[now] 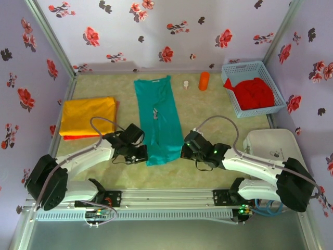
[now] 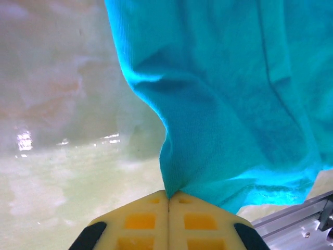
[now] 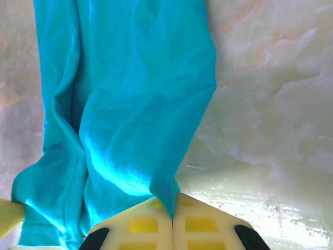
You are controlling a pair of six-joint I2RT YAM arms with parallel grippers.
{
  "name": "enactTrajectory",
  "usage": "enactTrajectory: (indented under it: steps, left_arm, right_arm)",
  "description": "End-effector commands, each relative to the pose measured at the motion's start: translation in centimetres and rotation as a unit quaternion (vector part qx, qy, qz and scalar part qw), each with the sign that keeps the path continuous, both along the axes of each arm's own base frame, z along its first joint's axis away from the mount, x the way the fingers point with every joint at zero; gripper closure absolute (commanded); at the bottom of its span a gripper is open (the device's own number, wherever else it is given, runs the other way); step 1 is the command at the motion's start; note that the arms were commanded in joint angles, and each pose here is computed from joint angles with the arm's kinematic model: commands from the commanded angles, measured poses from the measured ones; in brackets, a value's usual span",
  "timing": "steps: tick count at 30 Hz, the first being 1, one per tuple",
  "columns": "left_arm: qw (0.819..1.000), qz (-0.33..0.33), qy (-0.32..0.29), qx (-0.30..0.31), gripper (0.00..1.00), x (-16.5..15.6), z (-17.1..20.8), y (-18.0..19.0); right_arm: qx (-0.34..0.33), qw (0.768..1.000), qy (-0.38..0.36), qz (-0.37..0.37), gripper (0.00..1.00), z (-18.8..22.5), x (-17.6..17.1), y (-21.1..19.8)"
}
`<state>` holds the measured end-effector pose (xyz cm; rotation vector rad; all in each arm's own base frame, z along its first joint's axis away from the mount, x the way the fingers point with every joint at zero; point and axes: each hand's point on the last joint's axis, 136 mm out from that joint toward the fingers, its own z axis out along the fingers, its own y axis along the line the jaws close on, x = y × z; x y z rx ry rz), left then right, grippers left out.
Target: Fold and stack the t-shirts
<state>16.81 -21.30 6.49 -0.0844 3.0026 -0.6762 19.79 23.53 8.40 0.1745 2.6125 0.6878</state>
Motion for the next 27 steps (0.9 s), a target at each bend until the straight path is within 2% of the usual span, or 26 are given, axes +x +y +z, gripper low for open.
enactTrajectory:
  steps: [1, 6, 16, 27]
  left_arm:
    - [1.000, -0.004, -0.007, 0.013, 1.00, 1.4, 0.9, 0.9]
    - [1.000, 0.009, -0.025, 0.003, 1.00, 4.6, 2.2, 1.3]
    - [0.998, 0.001, -0.063, 0.008, 1.00, 12.3, 5.1, 1.4]
    - [0.995, -0.014, -0.092, 0.021, 1.00, 18.9, 4.9, 1.7]
  right_arm:
    - [0.000, 1.000, -0.014, -0.024, 1.00, 1.1, 2.3, -0.3]
    - [0.027, 0.999, -0.009, -0.043, 1.00, 2.2, 5.7, -0.2]
    - [0.024, 1.000, 0.010, -0.003, 1.00, 4.0, 12.3, 2.8]
    - [0.049, 0.998, 0.026, -0.012, 1.00, 3.5, 18.5, 2.8]
